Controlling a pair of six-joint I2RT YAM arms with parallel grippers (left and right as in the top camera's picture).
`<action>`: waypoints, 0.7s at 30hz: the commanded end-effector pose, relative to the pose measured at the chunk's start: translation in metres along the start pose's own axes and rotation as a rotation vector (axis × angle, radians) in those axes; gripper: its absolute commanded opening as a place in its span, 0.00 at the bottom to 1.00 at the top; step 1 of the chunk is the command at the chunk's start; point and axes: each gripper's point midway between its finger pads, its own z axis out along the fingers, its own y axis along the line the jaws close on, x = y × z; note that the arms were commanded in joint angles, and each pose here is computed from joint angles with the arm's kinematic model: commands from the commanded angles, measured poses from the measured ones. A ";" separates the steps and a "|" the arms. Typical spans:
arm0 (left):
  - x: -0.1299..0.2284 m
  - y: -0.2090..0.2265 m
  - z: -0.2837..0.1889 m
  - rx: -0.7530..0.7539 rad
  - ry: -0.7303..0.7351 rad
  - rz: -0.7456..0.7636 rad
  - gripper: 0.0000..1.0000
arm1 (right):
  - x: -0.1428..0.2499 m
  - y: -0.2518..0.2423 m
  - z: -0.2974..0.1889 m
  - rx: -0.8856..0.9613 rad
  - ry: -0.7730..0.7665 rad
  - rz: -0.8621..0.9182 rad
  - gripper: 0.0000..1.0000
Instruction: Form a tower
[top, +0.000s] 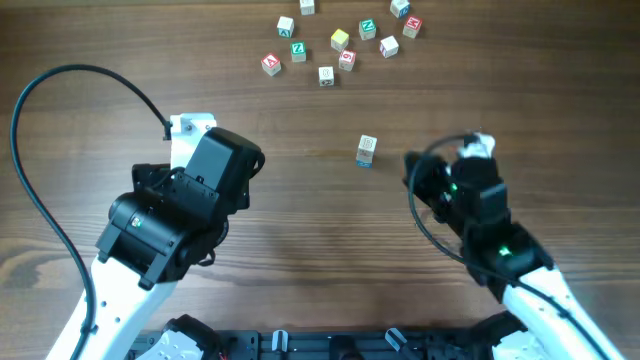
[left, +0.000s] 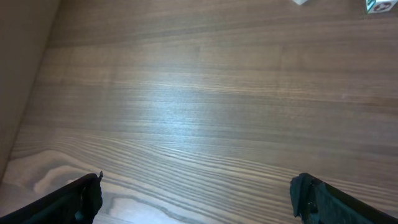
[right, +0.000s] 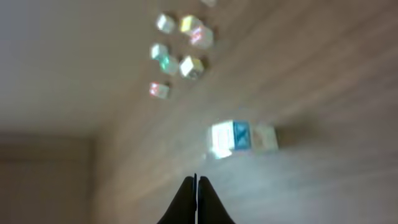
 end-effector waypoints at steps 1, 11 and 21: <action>-0.001 0.002 -0.001 0.000 -0.008 0.000 1.00 | 0.044 -0.056 0.021 -0.082 0.172 0.127 0.04; 0.000 0.002 -0.001 0.000 -0.008 0.000 1.00 | 0.086 -0.090 0.091 -0.084 0.352 0.184 0.04; -0.001 0.002 -0.001 0.000 -0.008 0.000 1.00 | 0.080 -0.091 0.108 -0.121 0.301 0.113 0.04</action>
